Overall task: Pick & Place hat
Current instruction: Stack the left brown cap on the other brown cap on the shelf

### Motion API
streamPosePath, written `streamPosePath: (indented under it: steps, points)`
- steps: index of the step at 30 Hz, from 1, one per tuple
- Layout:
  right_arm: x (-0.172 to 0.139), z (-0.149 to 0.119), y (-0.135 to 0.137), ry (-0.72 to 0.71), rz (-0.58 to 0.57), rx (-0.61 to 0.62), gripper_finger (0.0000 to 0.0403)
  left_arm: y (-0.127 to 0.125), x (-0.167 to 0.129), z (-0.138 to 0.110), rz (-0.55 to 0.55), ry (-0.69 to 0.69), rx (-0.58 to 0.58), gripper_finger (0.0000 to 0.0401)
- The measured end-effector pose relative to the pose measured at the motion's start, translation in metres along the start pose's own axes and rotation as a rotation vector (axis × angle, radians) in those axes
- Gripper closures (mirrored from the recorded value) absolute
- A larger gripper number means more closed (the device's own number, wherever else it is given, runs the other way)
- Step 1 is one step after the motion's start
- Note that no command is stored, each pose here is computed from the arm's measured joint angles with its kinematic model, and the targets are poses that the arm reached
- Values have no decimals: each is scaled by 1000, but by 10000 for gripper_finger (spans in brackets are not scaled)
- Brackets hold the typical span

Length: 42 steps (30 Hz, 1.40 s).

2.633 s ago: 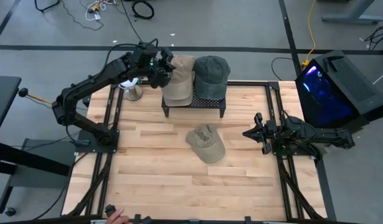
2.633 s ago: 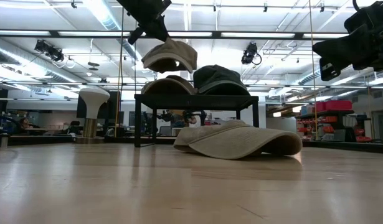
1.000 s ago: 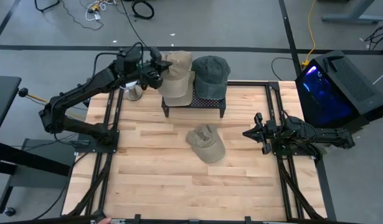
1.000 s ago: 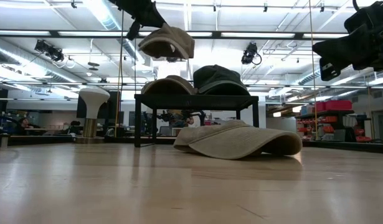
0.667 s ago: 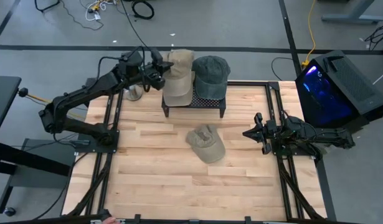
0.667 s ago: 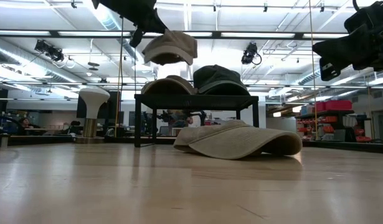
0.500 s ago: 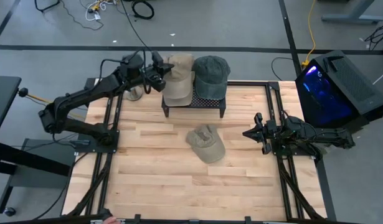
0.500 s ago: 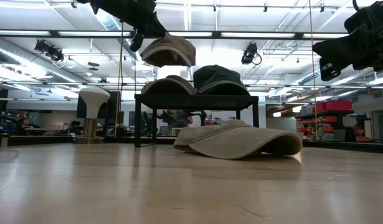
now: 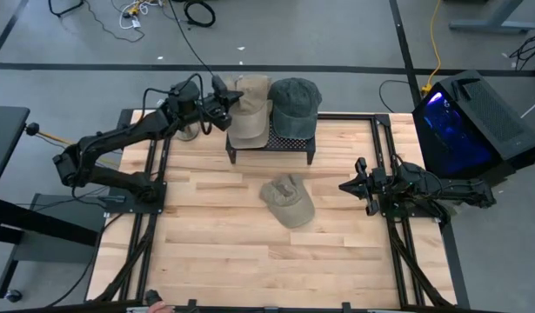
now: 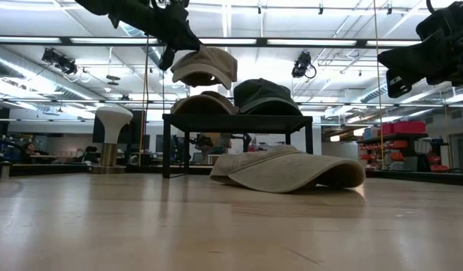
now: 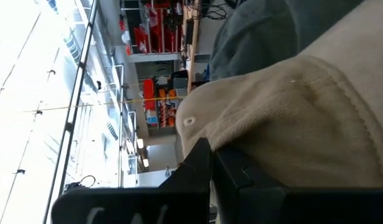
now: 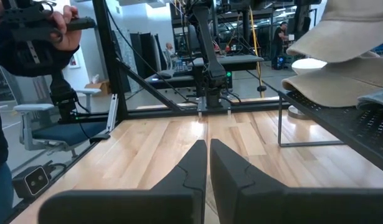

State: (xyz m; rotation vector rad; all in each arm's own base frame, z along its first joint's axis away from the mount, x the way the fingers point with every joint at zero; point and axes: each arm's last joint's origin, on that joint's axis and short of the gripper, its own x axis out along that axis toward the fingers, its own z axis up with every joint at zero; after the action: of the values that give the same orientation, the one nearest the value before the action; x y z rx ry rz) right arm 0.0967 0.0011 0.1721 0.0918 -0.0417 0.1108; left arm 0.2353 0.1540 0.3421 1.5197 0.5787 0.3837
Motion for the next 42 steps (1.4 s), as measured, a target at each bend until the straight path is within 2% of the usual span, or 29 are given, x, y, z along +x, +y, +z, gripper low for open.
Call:
streamPosePath:
  steps: [6,18,30,42]
  points:
    - [0,0,0,0,0,0,378,-8,1,0,-21,-2,-1,399]
    - [0,0,0,0,0,0,378,-8,1,-2,-19,27,-3,399]
    - [0,0,0,0,0,0,378,-8,1,-1,-19,11,-79,399]
    - [0,0,0,0,0,0,378,-5,1,-2,15,23,-54,399]
